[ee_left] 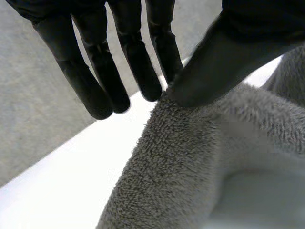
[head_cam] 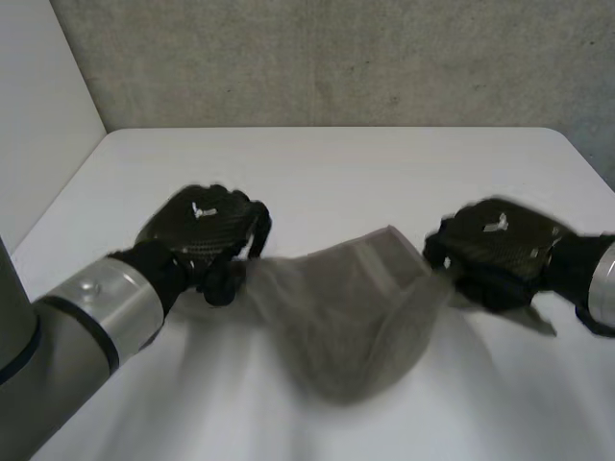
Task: Fold the towel.
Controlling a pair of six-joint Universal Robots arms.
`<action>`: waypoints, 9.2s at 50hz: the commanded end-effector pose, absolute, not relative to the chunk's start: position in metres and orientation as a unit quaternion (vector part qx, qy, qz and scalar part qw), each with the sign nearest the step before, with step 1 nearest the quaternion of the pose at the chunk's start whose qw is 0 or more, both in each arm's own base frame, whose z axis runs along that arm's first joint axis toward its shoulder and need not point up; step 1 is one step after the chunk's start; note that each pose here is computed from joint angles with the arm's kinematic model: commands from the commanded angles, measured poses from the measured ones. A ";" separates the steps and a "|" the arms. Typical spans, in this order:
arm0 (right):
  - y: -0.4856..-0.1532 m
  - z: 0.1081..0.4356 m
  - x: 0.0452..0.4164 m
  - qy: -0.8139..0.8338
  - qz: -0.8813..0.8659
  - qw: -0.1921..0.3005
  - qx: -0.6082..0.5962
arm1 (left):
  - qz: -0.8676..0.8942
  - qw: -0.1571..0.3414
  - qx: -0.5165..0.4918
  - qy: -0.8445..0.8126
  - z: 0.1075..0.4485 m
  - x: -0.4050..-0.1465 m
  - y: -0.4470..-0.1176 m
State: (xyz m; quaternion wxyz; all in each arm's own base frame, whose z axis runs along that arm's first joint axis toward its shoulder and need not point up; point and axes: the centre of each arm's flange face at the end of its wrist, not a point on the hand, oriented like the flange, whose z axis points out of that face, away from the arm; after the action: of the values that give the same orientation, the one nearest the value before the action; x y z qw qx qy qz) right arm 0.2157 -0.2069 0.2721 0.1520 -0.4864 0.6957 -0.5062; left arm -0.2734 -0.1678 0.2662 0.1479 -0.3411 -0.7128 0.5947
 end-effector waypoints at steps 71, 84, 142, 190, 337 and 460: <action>-0.310 0.143 0.343 0.709 -0.508 0.216 -0.438 | 0.514 0.099 -0.311 -0.793 0.139 -0.285 -0.276; -0.289 0.133 0.367 0.698 -0.490 0.253 -0.456 | 0.498 0.039 -0.328 -0.801 0.129 -0.267 -0.275; -0.332 0.330 0.346 0.427 -0.832 0.144 -0.323 | 0.798 0.116 -0.010 -0.592 0.318 -0.239 -0.347; -0.378 0.131 0.291 0.744 -0.567 0.094 -0.341 | 0.717 0.060 -0.044 -0.693 0.255 -0.159 -0.260; -0.175 0.124 0.210 0.663 -0.420 0.185 -0.592 | 0.706 0.061 0.016 -0.706 0.230 -0.140 -0.302; -0.277 0.373 0.185 0.609 -0.692 0.100 -0.375 | 0.719 0.152 0.011 -0.678 0.345 -0.174 -0.276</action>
State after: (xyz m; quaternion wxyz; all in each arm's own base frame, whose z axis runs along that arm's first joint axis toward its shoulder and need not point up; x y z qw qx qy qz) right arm 0.1939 -0.2574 0.3938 0.0950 -0.3746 0.5667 -0.7276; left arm -0.1731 -0.2623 0.3692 0.1597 0.0090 -0.6429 0.7491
